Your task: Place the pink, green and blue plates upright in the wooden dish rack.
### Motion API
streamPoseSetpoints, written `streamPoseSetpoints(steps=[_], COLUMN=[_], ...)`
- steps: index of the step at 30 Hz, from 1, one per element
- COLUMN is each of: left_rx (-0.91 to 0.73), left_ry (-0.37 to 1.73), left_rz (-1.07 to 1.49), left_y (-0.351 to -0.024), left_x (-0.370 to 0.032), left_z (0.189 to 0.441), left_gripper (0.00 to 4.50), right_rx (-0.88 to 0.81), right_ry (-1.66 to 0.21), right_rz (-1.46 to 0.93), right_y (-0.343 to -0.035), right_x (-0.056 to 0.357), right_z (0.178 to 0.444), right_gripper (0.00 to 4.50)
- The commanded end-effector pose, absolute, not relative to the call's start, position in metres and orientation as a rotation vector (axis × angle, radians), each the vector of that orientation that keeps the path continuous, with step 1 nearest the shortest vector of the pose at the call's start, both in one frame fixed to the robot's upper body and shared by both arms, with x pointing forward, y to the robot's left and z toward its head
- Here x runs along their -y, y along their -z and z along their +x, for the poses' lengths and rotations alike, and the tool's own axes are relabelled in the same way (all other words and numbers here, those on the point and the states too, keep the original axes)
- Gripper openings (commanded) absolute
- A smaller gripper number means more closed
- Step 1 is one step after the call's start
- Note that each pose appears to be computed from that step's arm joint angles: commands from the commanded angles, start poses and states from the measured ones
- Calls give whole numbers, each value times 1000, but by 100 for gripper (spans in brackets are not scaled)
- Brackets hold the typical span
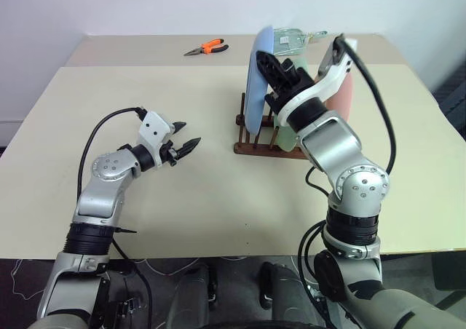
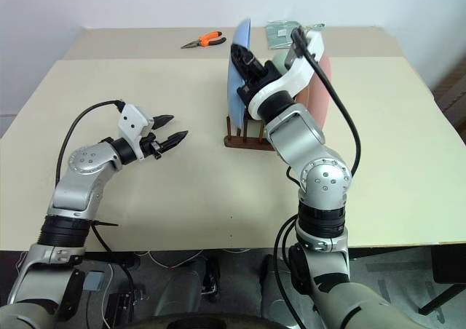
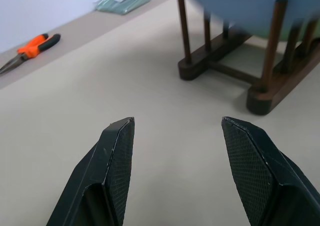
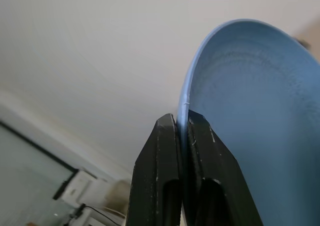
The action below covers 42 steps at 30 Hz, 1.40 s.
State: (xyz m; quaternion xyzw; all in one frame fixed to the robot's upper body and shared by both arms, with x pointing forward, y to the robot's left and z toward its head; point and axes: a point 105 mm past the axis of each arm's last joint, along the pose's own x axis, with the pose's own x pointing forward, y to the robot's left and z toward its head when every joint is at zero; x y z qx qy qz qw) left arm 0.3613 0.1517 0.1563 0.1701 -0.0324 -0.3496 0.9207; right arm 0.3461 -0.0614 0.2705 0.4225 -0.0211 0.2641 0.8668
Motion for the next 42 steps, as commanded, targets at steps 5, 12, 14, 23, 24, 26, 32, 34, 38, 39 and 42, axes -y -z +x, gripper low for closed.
streamPoseSetpoints(steps=[5,12,14,23,24,26,32,34,38,39,42], left_rx=[102,97,96,80,79,77,54,49,64,69,77], left_ry=[738,754,758,781,782,786,876,943,1122,1165,1250], left_rz=[354,343,339,321,320,320,328,327,288,279,259], left_y=[-166,-163,-162,-156,-155,-154,-149,-149,-157,-159,-161], left_x=[-144,-137,-135,-129,-129,-128,-119,-110,-79,-71,-53], left_z=[357,355,355,354,354,354,350,346,327,321,305], left_gripper=[283,283,283,283,283,283,283,283,283,283,283], right_rx=[89,197,249,449,441,408,57,-8,-76,-98,-154], right_ry=[-554,-618,-651,-717,-650,-534,-562,-613,-582,-551,-500], right_rz=[761,515,400,182,148,91,-308,-369,-523,-582,-673], right_y=[-278,-302,-317,-363,-360,-352,-278,-259,-231,-224,-205], right_x=[64,65,70,142,161,194,208,197,189,192,199], right_z=[348,340,332,275,274,275,248,240,241,244,252], right_gripper=[290,383,383,383,383,383,149,52,5,5,5])
